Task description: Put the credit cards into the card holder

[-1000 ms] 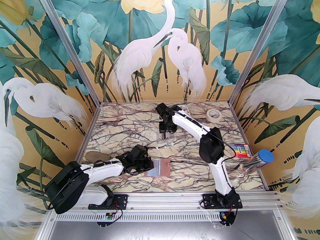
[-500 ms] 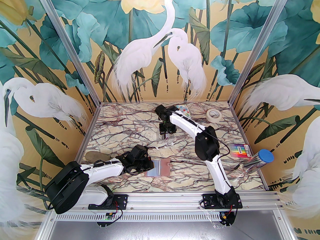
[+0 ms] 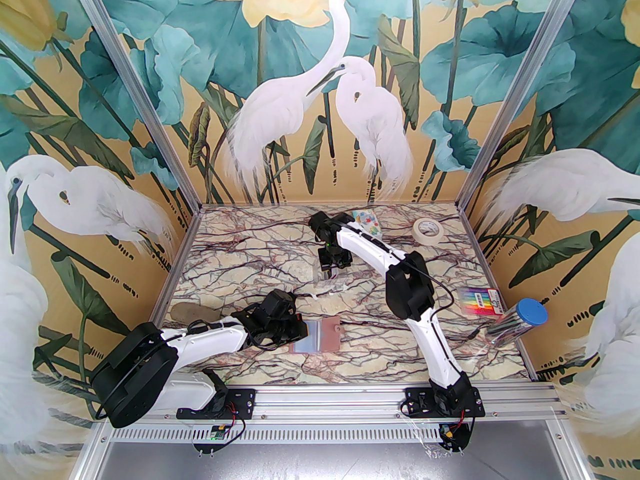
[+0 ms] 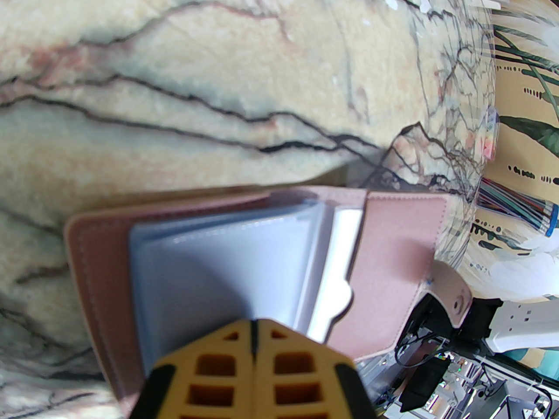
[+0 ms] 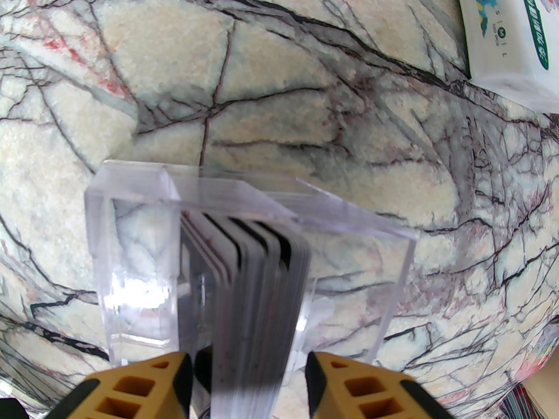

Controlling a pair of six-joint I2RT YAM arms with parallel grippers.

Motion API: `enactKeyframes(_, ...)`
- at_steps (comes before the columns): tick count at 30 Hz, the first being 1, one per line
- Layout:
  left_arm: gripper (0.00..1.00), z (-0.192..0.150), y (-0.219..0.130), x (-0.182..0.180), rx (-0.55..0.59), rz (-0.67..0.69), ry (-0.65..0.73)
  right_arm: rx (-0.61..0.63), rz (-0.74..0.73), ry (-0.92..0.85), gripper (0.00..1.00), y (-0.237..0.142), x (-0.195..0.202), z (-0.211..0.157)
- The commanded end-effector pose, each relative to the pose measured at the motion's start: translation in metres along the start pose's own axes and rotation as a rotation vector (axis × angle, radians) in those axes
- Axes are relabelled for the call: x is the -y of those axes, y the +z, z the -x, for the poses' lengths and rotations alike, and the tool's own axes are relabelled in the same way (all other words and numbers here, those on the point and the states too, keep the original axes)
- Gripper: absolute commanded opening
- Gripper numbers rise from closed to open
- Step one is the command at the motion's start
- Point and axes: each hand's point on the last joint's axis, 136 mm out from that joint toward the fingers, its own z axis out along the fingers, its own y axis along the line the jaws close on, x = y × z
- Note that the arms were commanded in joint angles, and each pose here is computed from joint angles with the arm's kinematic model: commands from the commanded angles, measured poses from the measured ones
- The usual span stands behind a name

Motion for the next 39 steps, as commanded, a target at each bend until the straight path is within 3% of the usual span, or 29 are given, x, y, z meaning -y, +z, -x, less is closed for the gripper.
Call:
enactKeyframes(1,0.01,-0.001,0.002,-0.001,-0.001,0.006,0.003,-0.006,-0.048,-0.011,0.46,0.005,0.008,0.002)
enactKeyframes(21,0.01,-0.002,0.004,-0.002,-0.010,0.010,0.002,0.029,-0.124,-0.017,0.40,-0.014,0.022,0.008)
enactKeyframes(39,0.01,-0.003,0.006,-0.004,-0.012,0.012,0.000,0.025,-0.122,-0.020,0.21,-0.018,0.022,0.007)
